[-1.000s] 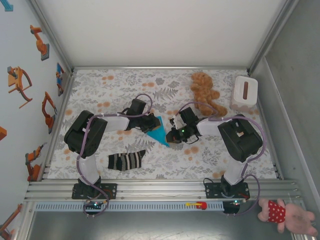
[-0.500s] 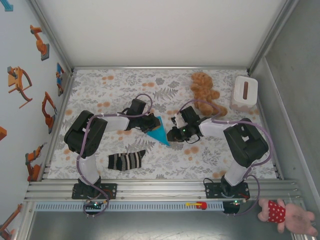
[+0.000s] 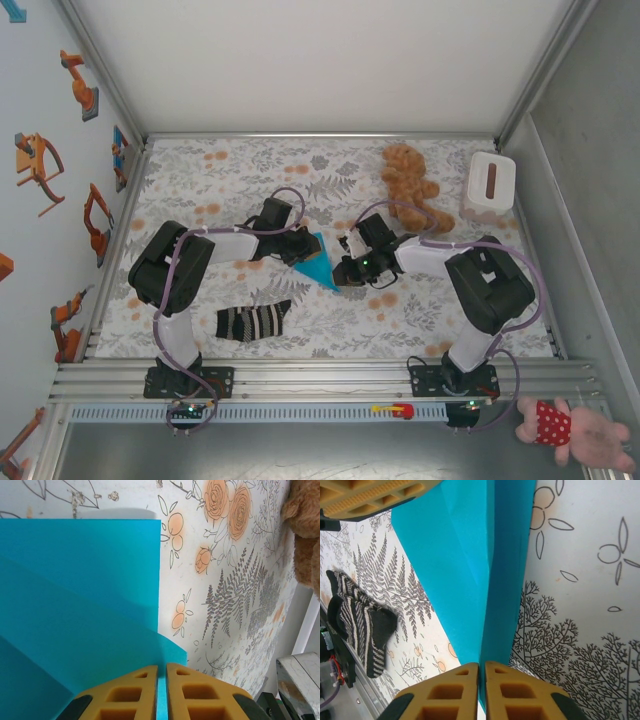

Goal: Fold a paper plane with a square sheet of paper (pick it up from the middle)
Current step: Fourth fold the wing at the center of the table.

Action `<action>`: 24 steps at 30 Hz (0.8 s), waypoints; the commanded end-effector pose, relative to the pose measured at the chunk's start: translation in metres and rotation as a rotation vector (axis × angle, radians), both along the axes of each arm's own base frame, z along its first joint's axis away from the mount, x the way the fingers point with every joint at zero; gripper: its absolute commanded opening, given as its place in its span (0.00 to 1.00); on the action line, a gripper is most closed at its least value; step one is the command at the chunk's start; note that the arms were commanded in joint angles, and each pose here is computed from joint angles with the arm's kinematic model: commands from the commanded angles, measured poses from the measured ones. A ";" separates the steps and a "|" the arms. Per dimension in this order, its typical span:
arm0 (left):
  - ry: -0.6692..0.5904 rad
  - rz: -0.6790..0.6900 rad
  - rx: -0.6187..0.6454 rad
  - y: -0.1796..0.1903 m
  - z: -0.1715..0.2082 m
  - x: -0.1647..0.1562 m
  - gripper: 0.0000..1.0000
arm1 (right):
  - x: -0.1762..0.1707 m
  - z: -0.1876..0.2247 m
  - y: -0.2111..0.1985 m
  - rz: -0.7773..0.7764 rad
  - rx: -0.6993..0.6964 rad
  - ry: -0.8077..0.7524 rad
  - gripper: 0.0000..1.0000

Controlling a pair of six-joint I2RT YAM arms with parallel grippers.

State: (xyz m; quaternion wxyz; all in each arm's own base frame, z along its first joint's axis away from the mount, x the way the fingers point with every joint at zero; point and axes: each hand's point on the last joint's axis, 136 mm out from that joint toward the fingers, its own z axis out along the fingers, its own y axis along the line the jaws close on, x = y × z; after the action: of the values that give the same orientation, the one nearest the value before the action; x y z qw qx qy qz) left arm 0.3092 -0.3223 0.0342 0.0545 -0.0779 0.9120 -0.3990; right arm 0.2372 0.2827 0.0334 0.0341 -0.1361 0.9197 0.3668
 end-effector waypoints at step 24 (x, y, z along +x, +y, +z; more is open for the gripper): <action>0.000 0.001 0.008 0.007 0.004 -0.001 0.14 | -0.005 -0.023 0.006 0.020 -0.004 0.054 0.03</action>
State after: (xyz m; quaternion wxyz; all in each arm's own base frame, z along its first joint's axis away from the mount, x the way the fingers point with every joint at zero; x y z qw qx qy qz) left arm 0.3106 -0.3195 0.0332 0.0543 -0.0818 0.9125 -0.3972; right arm 0.2352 0.2871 0.0174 0.0153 -0.1352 0.9180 0.3724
